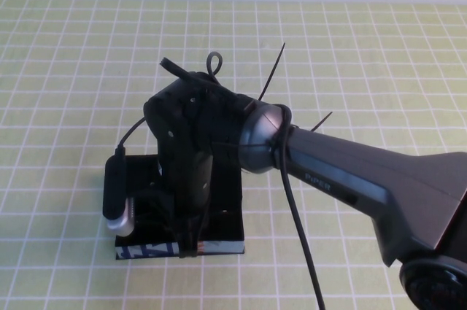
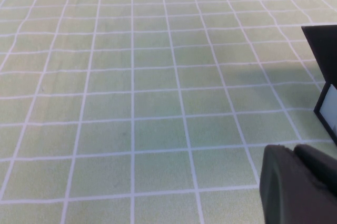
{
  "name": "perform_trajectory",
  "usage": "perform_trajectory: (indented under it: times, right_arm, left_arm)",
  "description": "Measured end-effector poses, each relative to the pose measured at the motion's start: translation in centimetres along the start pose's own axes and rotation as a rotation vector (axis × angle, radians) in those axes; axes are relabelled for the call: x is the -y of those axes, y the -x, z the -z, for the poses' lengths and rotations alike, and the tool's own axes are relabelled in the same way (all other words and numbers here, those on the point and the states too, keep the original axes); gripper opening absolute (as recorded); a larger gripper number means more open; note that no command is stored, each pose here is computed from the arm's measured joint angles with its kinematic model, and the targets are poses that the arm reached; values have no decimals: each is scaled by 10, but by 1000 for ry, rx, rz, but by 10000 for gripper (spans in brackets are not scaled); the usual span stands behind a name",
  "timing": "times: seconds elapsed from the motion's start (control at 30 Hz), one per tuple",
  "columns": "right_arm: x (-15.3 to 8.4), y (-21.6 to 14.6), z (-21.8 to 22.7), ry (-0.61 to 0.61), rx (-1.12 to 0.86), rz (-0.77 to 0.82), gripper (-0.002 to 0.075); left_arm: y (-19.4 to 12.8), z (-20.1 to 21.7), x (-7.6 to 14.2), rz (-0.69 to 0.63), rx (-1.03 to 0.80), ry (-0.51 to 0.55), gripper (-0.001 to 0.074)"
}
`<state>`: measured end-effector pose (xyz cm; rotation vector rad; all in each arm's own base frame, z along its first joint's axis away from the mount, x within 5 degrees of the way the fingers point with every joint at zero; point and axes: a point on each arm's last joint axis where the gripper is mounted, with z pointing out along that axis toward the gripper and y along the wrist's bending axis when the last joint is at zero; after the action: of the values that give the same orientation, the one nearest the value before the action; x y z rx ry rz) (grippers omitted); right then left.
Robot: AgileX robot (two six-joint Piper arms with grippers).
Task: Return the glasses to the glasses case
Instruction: Place the glasses in the glasses case
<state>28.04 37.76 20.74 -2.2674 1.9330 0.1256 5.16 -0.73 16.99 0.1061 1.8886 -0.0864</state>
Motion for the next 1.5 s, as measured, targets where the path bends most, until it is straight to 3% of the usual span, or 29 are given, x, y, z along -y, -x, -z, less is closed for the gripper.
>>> perform_trajectory:
  times: [0.27,0.7,0.8,0.93,1.03,1.27,1.5]
  right_arm:
    - [1,-1,0,-5,-6,-2,305]
    - [5,-7,39,-111,3,-45,330]
    - [5,-15,65,-139,48,-156,276]
    - [8,-33,109,-198,118,-336,91]
    - [17,-50,123,-222,139,-447,20]
    - [45,-93,128,-234,146,-683,-10]
    - [53,-107,131,-177,201,-764,-11]
  left_arm:
    - [0,0,0,0,0,0,-4]
    - [0,0,0,0,0,0,-4]
    - [0,0,0,0,0,0,-4]
    - [0,0,0,0,0,0,-4]
    - [0,0,0,0,0,0,-4]
    - [0,0,0,0,0,0,-4]
    - [0,0,0,0,0,0,-4]
